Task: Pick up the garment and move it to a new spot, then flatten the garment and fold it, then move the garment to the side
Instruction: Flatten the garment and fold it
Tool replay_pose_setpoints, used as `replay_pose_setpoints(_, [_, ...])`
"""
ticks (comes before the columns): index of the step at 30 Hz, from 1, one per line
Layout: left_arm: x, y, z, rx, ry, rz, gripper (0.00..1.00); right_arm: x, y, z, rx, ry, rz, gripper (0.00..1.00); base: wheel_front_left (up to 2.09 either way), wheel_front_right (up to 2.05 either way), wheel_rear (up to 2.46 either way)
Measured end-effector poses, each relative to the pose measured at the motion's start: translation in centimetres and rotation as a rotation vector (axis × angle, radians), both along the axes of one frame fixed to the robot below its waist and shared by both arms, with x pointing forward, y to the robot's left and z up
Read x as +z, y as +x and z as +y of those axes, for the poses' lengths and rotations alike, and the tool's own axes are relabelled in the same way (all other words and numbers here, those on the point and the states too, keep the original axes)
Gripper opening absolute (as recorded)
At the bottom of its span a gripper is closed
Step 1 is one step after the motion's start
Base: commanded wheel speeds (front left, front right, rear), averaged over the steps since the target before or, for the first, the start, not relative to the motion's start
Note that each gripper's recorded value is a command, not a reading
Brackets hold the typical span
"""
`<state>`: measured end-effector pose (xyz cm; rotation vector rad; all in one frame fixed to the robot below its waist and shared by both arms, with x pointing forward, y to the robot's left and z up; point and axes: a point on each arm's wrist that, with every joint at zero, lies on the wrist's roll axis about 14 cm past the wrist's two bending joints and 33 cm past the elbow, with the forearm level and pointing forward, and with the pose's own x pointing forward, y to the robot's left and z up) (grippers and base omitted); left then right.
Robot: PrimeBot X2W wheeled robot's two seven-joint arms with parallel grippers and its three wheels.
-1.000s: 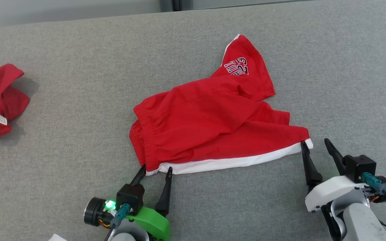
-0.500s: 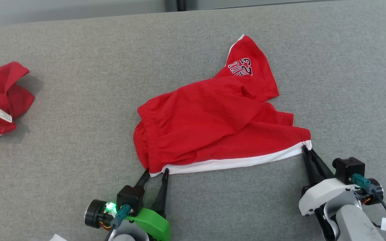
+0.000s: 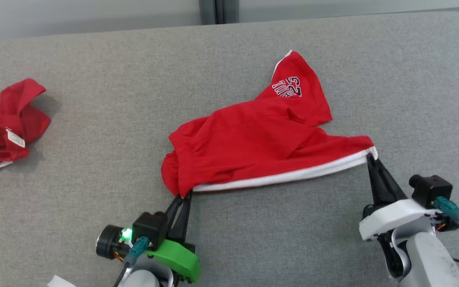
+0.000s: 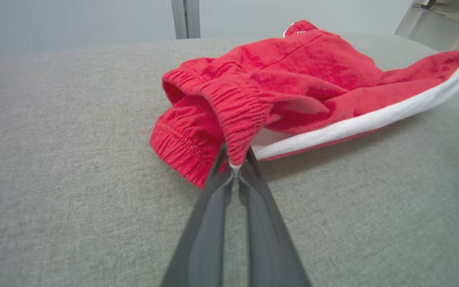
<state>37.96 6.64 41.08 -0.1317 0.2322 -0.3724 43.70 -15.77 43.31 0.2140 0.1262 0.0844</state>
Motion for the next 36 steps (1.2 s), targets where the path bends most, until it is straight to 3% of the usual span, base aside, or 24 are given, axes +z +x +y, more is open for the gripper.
replay_pose_setpoints(6, [6.0, 2.3, 0.9, -0.005, -0.007, -0.195, 0.0, 6.4, 1.2, -0.9, -0.049, 0.104, -0.185, 0.0, 0.0, 0.0, 0.0])
replay_pose_setpoints(11, [13.0, 3.9, 1.9, -0.016, -0.003, -0.401, 0.0, 14.2, 1.7, -1.3, -0.04, 0.172, -0.401, 0.0, 0.0, 0.0, 0.0])
replay_pose_setpoints(16, [20.7, 4.1, 2.0, -0.052, -0.07, -0.589, 0.0, 21.8, 0.5, -1.7, -0.009, 0.23, -0.607, 0.0, 0.0, 0.0, 0.0])
replay_pose_setpoints(21, [29.6, 3.9, 1.5, -0.116, -0.097, -0.782, 0.0, 30.5, -1.4, -2.3, 0.046, 0.194, -0.839, 0.0, 0.0, 0.0, 0.0])
replay_pose_setpoints(24, [33.0, 4.8, 1.7, -0.125, -0.118, -0.811, 0.0, 34.4, -1.6, -2.1, 0.081, 0.145, -0.919, 0.0, 0.0, 0.0, 0.0])
replay_pose_setpoints(28, [33.8, 7.3, 1.7, -0.126, -0.11, -0.769, 0.0, 36.8, 0.0, -1.6, 0.108, 0.067, -0.94, 0.0, 0.0, 0.0, 0.0])
replay_pose_setpoints(36, [31.1, 14.1, 0.9, -0.107, -0.096, -0.675, 0.0, 35.2, 7.2, -0.6, 0.116, -0.017, -0.861, 0.0, 0.0, 0.0, 0.0])
